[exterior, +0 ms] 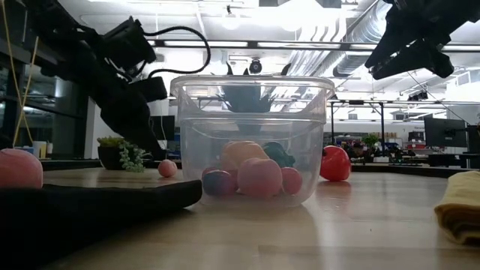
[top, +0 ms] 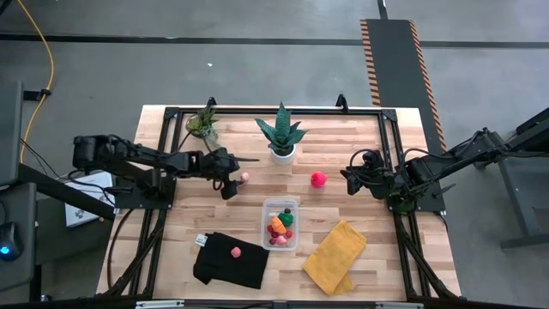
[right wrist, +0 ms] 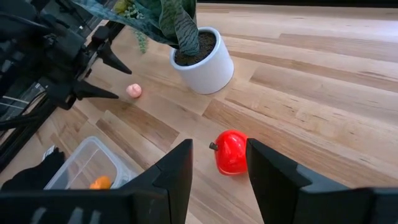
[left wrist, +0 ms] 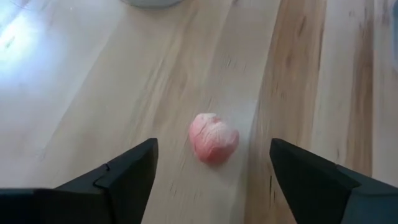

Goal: Pick and placing Produce into tupperware
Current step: Put the top apricot into the transparent container

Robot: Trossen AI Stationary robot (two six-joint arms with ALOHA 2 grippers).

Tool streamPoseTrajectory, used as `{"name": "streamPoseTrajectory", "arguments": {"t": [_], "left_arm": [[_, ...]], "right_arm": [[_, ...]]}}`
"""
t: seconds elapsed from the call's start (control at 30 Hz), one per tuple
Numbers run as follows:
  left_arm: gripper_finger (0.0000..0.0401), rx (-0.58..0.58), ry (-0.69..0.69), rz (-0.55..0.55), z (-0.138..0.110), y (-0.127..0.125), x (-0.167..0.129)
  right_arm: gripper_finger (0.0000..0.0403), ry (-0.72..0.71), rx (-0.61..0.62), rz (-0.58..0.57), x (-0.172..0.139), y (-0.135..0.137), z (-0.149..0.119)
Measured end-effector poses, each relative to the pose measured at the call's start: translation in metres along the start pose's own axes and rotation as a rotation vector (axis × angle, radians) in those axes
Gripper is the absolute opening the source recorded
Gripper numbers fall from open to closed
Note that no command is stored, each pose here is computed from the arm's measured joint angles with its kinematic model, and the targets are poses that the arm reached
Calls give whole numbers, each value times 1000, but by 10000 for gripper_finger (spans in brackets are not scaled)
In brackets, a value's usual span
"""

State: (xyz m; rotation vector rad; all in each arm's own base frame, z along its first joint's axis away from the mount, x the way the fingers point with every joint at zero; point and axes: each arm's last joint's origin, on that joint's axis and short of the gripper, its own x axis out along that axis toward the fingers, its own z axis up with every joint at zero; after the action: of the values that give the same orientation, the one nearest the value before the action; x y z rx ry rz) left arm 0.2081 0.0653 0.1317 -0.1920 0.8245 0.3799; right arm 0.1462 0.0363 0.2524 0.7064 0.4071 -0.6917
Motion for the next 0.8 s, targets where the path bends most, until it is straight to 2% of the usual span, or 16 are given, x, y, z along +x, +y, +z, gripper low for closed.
{"name": "streamPoseTrajectory", "arguments": {"t": [0.17, 0.33, 0.53, 0.8], "left_arm": [[302, -7, -16, 20, 5, 0, 4], [287, 38, -9, 15, 11, -1, 9], [276, 44, 32, -26, 6, -3, 20], [276, 47, 56, -23, 2, -3, 25]], "right_arm": [[141, 1, 22, 1, 0, 0, 0], [141, 1, 23, 1, 0, 0, 0], [141, 2, 27, 2, 0, 0, 0], [141, 11, 27, 5, 0, 0, 0]]}}
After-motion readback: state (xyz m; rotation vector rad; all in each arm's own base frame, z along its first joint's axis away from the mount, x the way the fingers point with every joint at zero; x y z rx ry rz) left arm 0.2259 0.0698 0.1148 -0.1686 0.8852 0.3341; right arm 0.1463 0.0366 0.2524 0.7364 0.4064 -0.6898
